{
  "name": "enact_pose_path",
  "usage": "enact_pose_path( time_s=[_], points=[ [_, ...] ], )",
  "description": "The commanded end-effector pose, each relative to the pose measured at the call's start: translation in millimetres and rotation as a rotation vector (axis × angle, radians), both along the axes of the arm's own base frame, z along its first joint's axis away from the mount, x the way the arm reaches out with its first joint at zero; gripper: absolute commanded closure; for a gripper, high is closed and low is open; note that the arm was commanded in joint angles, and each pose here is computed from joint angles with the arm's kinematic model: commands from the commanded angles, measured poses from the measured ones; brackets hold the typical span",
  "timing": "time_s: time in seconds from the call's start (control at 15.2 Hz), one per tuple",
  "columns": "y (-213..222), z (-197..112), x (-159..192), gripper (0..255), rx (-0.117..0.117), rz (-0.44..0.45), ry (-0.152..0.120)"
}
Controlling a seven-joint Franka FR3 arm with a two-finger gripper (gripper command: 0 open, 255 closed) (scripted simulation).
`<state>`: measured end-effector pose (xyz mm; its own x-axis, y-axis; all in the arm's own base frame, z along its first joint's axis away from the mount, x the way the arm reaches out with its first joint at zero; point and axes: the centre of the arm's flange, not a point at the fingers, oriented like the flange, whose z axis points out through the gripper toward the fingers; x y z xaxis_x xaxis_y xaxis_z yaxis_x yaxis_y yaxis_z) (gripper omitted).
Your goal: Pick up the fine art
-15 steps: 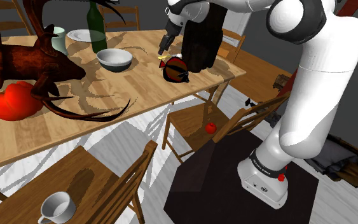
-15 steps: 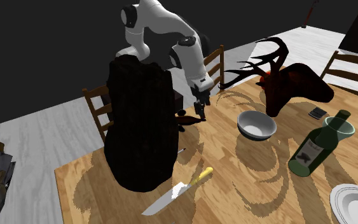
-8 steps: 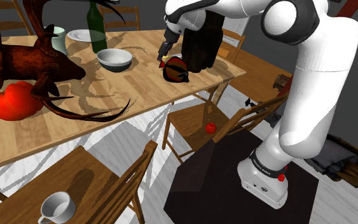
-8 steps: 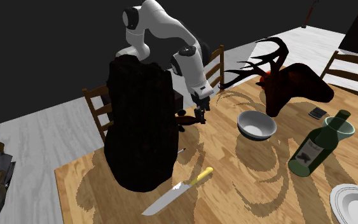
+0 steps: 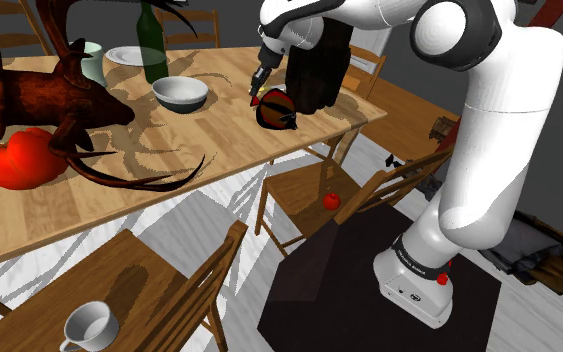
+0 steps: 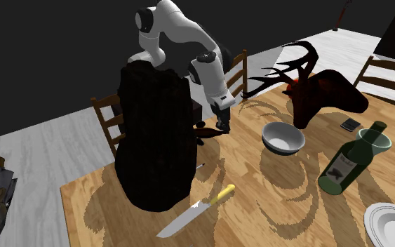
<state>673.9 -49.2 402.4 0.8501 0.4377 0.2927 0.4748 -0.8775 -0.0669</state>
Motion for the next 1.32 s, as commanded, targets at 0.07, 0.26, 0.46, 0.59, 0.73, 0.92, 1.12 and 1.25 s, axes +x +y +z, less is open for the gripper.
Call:
enact_pose_path(
  time_s=[0.07,0.26,0.46,0.59,0.73,0.92,1.12,1.25],
  points=[
    [0.0,-0.6,-0.2,255,0.0,0.0,0.001],
    [0.4,10.1,-0.6,255,0.0,0.0,0.001],
    [0.4,25.9,-0.6,255,0.0,0.0,0.001],
    [0.4,36.5,-0.6,255,0.0,0.0,0.001],
    [0.4,47.1,-0.6,255,0.0,0.0,0.001],
    [0.4,62.9,-0.6,255,0.0,0.0,0.001],
    [0.4,78.7,-0.6,255,0.0,0.0,0.001],
    [0.4,79.5,-0.6,255,0.0,0.0,0.001]
  ],
)
